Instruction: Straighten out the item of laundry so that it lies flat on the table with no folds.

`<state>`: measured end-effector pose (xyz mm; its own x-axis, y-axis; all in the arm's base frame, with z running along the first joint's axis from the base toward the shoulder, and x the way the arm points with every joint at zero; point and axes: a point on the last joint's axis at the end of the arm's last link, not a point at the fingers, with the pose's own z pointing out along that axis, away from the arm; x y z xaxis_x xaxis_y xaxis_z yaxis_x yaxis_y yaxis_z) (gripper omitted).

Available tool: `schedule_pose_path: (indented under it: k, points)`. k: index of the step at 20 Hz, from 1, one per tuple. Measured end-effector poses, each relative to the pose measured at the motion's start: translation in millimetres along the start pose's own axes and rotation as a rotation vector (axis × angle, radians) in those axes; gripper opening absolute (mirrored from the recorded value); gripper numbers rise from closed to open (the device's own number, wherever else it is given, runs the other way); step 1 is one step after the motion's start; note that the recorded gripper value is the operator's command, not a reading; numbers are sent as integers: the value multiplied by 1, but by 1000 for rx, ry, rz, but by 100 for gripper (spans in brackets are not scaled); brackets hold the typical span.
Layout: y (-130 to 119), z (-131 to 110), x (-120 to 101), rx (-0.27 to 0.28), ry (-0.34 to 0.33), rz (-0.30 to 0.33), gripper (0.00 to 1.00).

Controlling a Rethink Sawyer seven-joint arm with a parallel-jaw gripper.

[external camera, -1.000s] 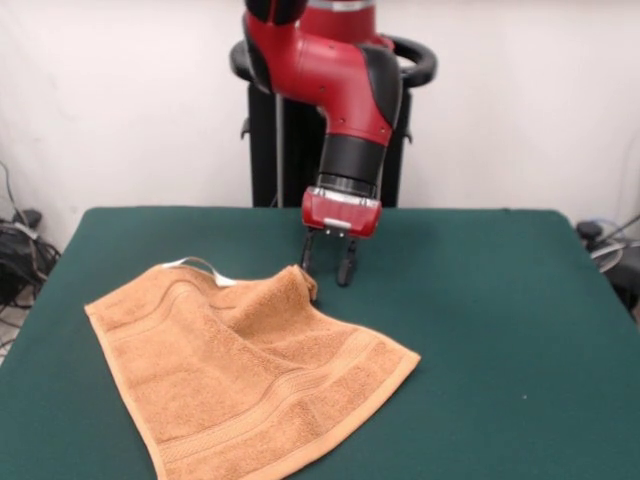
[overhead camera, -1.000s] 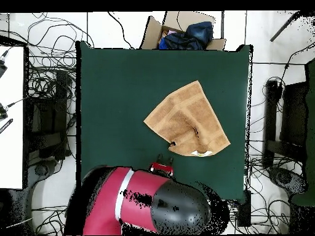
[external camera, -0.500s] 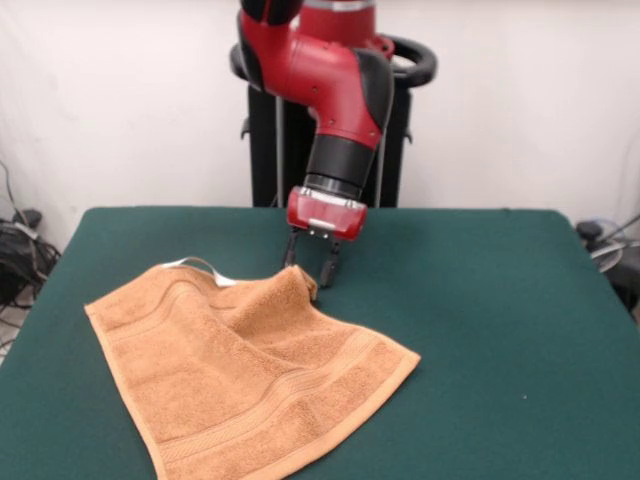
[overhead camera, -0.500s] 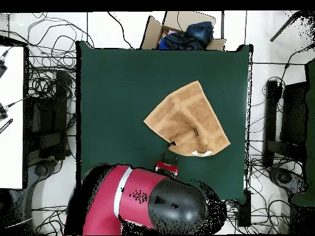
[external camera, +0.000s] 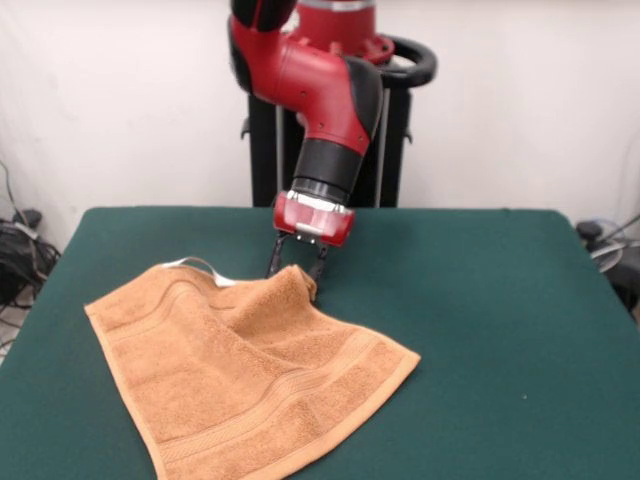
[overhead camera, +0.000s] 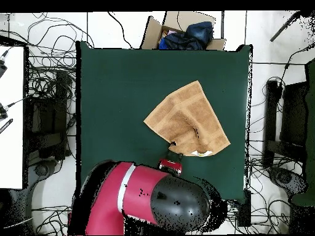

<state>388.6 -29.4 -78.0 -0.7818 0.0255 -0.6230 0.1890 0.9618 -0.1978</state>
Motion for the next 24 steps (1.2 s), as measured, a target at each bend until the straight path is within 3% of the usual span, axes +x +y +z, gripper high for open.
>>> schedule_pose_path:
  k: [13, 24]
  points:
    - [-13, 4, 6, -84, -29, -9, 100]
    - [-16, 5, 6, -108, -34, -16, 100]
